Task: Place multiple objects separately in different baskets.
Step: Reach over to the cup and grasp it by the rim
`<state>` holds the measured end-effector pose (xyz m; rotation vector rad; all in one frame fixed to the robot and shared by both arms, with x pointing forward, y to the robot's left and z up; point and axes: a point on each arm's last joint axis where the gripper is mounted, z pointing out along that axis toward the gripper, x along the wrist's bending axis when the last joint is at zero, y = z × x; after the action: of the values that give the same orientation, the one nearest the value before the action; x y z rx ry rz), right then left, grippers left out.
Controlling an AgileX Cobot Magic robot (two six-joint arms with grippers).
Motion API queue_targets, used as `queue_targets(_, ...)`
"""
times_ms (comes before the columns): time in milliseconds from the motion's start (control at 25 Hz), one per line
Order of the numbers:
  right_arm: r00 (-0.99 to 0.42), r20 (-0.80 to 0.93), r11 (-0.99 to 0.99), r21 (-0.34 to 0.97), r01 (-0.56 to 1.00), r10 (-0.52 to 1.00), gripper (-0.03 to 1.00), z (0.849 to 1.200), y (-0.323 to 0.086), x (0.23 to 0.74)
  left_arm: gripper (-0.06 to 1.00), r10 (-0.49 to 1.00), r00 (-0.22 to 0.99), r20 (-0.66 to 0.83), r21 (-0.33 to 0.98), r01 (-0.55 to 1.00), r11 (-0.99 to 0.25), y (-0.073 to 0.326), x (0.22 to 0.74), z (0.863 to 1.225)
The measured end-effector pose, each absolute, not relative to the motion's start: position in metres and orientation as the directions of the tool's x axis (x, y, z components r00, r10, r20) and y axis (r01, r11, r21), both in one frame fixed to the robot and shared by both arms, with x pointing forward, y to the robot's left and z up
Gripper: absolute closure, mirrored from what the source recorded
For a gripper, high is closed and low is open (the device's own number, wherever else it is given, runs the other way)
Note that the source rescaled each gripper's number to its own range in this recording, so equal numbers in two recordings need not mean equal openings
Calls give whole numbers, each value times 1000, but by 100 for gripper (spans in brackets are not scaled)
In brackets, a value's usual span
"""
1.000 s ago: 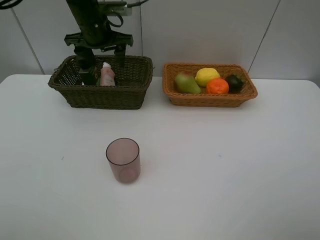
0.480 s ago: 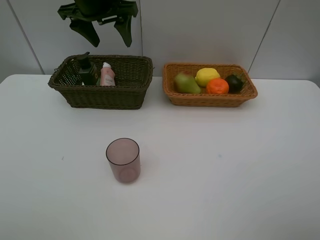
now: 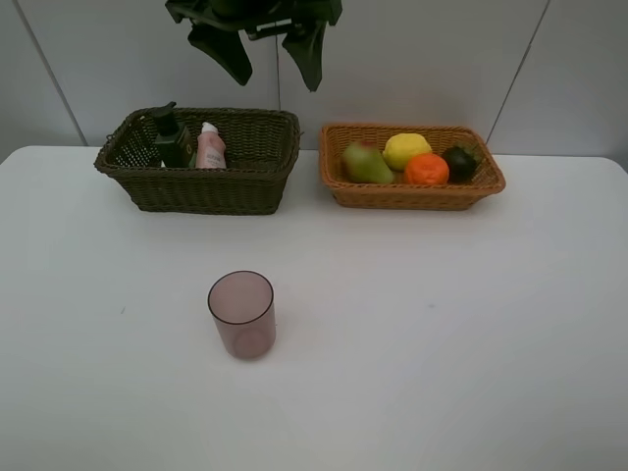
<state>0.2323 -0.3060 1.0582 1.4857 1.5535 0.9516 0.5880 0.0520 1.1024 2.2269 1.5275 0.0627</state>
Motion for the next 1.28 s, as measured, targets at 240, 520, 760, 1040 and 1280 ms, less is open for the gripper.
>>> queue_targets(240,-23,-34,41,905,424,999,-3,1058,-306,232,-6,900,390,-194,316,894,-319,51,572,1089)
queue_targets(520,-23,-34,41,905,424,999,-3,1058,-306,232,-6,908,381,-174,239,911,-337,74,540,1080)
queue_targets(760,-23,-34,41,905,424,999,-3,1058,-306,232,-6,899,413,-142,137,908,-396,88,521,1054)
queue_targets(1040,-23,-34,41,905,424,999,-3,1058,-306,232,-6,886,444,-136,47,896,-441,95,509,1024)
queue_targets(1280,-23,-34,41,905,424,999,-3,1058,-306,232,-6,877,462,-131,57,887,-458,100,503,995)
